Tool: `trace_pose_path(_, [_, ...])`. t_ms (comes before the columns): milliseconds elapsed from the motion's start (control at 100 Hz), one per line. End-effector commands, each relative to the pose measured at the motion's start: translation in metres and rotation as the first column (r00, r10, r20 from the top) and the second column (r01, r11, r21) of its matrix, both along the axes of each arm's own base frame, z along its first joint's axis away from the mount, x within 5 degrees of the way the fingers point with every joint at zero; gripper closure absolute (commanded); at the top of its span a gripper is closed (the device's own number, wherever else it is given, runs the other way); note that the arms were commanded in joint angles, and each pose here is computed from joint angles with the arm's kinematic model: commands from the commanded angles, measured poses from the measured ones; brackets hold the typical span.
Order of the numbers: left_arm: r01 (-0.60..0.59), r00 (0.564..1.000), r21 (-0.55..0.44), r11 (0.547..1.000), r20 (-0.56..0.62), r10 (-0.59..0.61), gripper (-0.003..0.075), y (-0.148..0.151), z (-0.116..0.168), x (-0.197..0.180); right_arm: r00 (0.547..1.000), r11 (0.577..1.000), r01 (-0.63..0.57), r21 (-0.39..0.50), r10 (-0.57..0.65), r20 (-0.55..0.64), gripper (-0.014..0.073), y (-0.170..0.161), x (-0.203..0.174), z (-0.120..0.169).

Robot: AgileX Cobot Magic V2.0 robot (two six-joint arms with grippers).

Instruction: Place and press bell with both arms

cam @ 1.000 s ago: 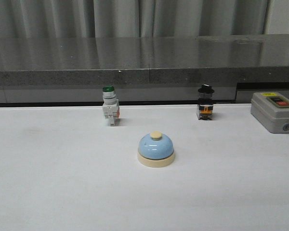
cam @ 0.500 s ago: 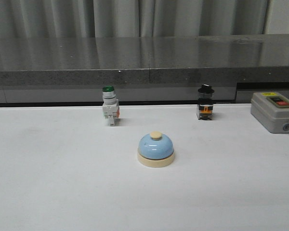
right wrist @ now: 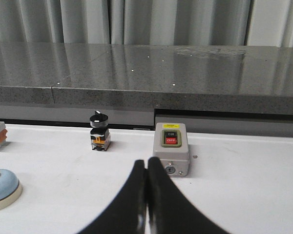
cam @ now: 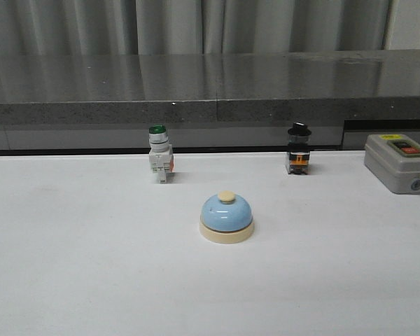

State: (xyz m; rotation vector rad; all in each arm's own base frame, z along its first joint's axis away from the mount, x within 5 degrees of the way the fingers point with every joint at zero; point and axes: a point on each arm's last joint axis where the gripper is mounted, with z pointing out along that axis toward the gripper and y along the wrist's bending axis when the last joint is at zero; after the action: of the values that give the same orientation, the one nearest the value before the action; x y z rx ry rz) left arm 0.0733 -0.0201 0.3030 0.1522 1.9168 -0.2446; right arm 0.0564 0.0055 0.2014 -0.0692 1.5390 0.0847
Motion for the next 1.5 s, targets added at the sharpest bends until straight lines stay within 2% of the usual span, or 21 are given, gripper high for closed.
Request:
trace_pose_path(0, [-0.009, 0.996, -0.042, 0.999, 0.090, 0.013, 0.0741, 0.000, 0.015, 0.002, 0.993, 1.000, 0.003, -0.004, -0.002, 0.117, 0.0655, 0.000, -0.003, 0.013])
trace_pose_path(300, [-0.009, 0.996, -0.042, 0.999, 0.090, 0.013, 0.0741, 0.000, 0.015, 0.002, 0.993, 1.000, 0.003, -0.004, -0.002, 0.117, 0.0655, 0.000, -0.003, 0.013])
trace_pose_path(450, [-0.022, 0.994, 0.008, 1.000, 0.106, 0.021, 0.0741, 0.002, 0.015, 0.003, 0.993, 1.000, 0.003, -0.004, -0.002, 0.117, 0.0655, 0.000, -0.003, 0.013])
trace_pose_path(610, [-0.052, 0.980, 0.033, 0.998, 0.194, 0.045, 0.0741, 0.005, 0.009, 0.007, 0.993, 1.000, 0.003, -0.004, -0.002, 0.117, 0.0655, 0.000, -0.003, 0.013])
trace_pose_path(850, [-0.132, 0.938, 0.000, 0.991, 0.323, 0.125, 0.0741, 0.012, -0.027, -0.003, 0.993, 1.000, 0.003, -0.004, -0.002, 0.117, 0.0655, 0.000, -0.003, 0.013])
trace_pose_path(1150, [-0.154, 0.900, 0.003, 0.988, 0.413, 0.139, 0.0741, 0.015, -0.078, -0.021, 0.993, 1.000, 0.003, -0.004, -0.002, 0.117, 0.0655, 0.000, -0.003, 0.013])
trace_pose_path(1490, [-0.151, 0.881, -0.008, 0.989, 0.453, 0.138, 0.0741, 0.015, -0.099, -0.018, 0.993, 1.000, 0.003, -0.004, -0.002, 0.117, 0.0655, 0.000, -0.003, 0.013])
